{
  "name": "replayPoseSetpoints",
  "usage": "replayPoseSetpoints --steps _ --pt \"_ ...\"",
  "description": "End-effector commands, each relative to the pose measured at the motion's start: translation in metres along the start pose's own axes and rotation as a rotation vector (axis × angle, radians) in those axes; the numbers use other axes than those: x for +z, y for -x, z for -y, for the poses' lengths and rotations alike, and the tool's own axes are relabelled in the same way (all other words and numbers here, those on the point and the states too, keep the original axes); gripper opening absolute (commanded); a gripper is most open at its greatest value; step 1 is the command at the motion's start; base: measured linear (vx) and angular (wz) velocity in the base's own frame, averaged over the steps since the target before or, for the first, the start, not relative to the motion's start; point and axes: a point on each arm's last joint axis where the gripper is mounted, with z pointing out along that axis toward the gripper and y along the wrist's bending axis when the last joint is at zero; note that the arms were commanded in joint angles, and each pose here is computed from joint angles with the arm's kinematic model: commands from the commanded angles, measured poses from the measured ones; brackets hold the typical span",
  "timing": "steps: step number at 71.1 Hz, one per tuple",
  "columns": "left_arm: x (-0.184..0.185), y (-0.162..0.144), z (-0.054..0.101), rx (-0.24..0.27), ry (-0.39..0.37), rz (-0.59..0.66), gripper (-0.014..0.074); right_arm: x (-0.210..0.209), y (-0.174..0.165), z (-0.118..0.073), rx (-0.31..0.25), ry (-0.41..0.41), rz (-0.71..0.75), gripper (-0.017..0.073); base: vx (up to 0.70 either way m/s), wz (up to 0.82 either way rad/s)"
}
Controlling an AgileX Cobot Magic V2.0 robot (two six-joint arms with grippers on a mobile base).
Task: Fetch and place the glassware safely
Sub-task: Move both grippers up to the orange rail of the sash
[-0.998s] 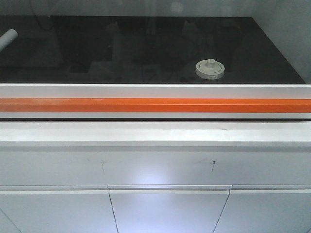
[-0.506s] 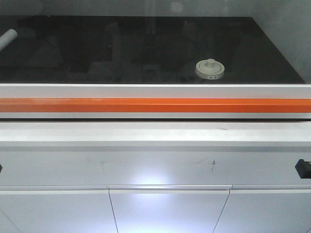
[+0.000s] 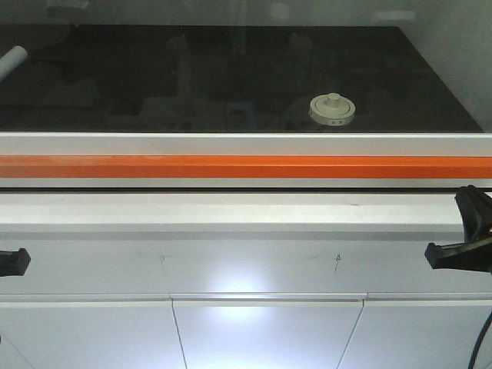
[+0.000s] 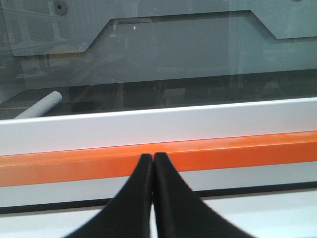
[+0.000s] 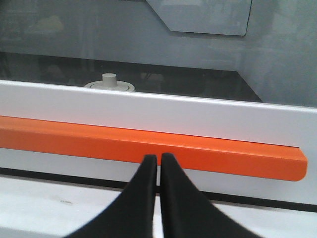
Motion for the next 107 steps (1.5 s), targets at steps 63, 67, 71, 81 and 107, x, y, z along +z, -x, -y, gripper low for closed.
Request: replayPoseSetpoints --steps 63,67,71,81,107 --pt "0.022 0.000 0.001 -0.006 0.008 0.123 -0.0007 0.059 -0.036 0.010 0.010 -0.015 0.104 -0.0001 0.00 0.00" --pt "0.022 0.000 0.001 -0.006 0.008 0.123 -0.0007 0.063 -0.037 0.010 0.010 -0.015 0.098 -0.0001 0.00 0.00" --pt "0.022 0.000 0.001 -0.006 0.008 0.123 -0.0007 0.067 -0.039 0.011 0.011 -0.014 0.095 -0.0001 0.00 0.00" --pt "0.022 0.000 0.001 -0.006 0.008 0.123 -0.0007 0.079 -0.042 0.013 0.011 -0.014 0.092 -0.0001 0.00 0.00" --pt "0.022 0.000 0.001 -0.006 0.008 0.123 -0.0007 0.101 -0.034 0.018 0.002 -0.018 0.148 -0.0001 0.00 0.00"
